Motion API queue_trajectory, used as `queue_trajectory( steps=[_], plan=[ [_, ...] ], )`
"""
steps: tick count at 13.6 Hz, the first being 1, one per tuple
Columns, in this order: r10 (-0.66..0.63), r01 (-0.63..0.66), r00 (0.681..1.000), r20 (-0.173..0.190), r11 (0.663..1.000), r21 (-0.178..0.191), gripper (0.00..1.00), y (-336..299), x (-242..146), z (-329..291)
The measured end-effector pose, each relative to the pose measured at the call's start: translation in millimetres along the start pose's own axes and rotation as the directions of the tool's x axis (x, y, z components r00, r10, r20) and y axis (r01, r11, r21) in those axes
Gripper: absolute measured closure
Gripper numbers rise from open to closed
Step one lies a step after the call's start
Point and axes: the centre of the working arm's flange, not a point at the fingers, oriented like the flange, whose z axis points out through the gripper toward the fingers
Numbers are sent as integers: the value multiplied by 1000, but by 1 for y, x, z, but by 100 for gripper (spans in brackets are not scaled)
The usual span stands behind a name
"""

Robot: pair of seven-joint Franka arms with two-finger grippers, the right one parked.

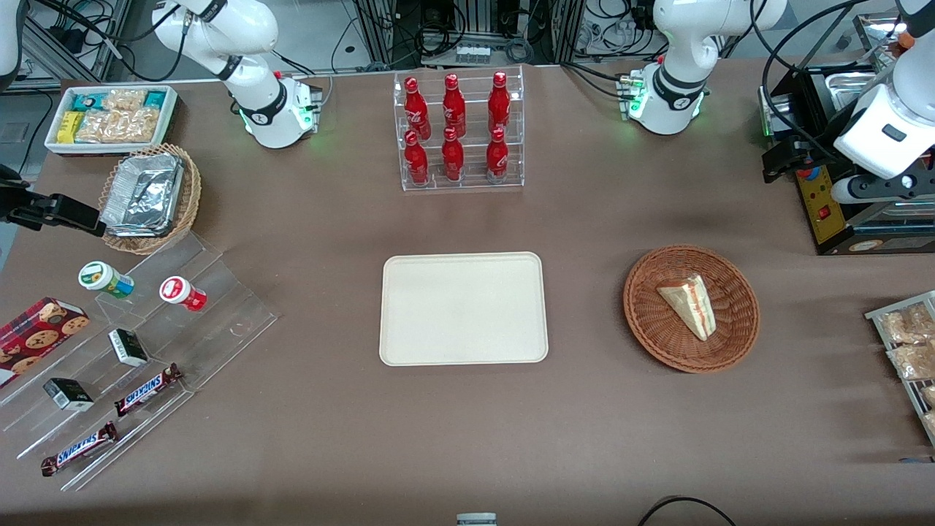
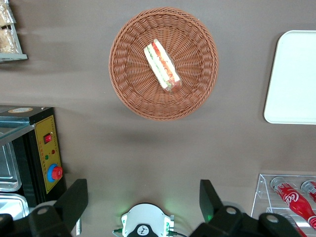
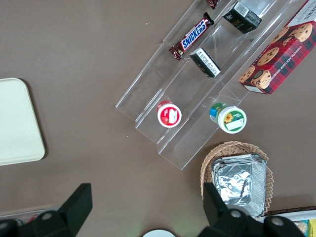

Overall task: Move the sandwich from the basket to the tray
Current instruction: 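Lower the open left gripper over the wrapped sandwich in the wicker basket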

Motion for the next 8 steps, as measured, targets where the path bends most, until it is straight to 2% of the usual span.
queue_trajectory(
  steps=[3, 6, 8],
  plan=[
    [1, -1, 1000, 4, 1000, 0, 0, -1, 0, 1],
    [-12, 12, 1000, 26, 1000, 1, 0, 0, 13, 24],
    [-78, 78, 997, 11, 997, -1, 0, 1, 31, 59]
  ],
)
